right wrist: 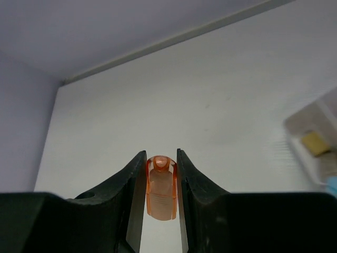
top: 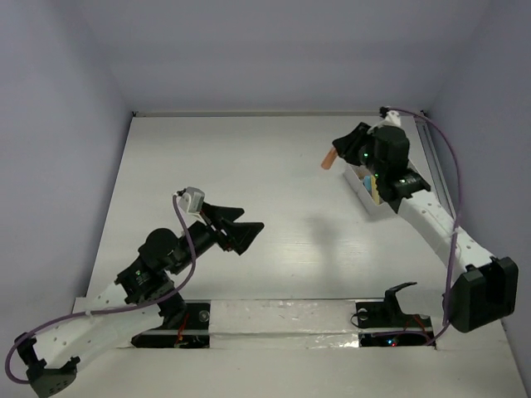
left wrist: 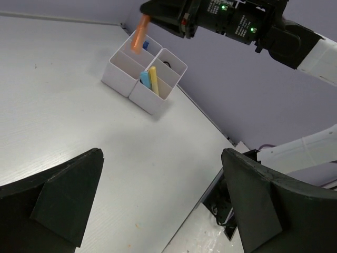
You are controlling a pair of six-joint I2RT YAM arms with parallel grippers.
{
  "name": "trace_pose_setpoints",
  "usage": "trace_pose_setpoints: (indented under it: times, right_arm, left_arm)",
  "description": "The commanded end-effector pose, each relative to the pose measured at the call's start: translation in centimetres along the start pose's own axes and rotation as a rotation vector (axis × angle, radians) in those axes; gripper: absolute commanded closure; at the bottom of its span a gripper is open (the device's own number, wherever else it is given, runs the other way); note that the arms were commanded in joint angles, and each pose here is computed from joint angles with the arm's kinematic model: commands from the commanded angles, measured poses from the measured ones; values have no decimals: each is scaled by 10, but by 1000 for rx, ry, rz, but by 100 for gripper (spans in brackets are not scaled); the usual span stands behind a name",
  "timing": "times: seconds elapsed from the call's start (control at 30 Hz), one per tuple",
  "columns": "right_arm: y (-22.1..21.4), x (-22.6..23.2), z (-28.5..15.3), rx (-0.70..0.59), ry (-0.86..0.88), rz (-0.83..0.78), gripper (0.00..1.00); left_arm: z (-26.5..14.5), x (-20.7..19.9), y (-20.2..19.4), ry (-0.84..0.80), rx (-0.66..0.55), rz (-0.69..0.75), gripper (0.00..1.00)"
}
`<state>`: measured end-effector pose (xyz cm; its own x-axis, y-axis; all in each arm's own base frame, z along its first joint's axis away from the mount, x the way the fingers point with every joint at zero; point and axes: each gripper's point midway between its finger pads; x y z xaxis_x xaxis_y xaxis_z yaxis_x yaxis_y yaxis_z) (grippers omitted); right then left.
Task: Sort the stationery into containers
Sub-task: Place the pen in the storage box.
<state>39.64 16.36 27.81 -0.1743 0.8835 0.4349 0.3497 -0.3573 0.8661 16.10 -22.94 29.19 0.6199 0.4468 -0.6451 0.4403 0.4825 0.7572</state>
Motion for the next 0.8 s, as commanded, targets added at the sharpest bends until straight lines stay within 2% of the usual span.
trace_pose_setpoints:
  times: [0.0, 0.07, 0.17, 0.33, 0.43, 0.47, 0.77]
  right_arm:
    - [45, -48, -32, -93, -160, -50, 100]
    - [57, -91, -52, -130, -298, -68, 100]
    - [69, -132, -78, -190, -474, -96, 100]
    - [63, -189, -108, -225, -738, -148, 100]
    - [55, -206, -113, -234, -820, -164, 100]
    - [52, -211, -112, -227, -842, -172, 100]
    - [28, -233, -99, -186, -891, -216, 100]
  left_arm:
    - [-15, -12, 19, -4, -16, 22, 6]
    - [-23, -20, 28, -6, -10, 30, 1]
    - [-34, -26, 42, -4, -29, 64, 1]
    - [-47, -3, 42, 96, -39, 130, 2]
    - [-52, 11, 39, 135, -53, 148, 5]
    - [-55, 10, 41, 132, -68, 150, 1]
    - [-57, 13, 41, 143, -68, 161, 1]
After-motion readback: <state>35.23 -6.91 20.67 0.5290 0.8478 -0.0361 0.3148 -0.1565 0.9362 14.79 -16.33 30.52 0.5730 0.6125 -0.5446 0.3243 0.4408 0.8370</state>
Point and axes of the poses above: each gripper's point midway between its finger pads, its own z axis out along the fingers, its own x axis along the line the jaws close on, y = z × x, and after that the axes turned 8 degrees about -z, right-handed
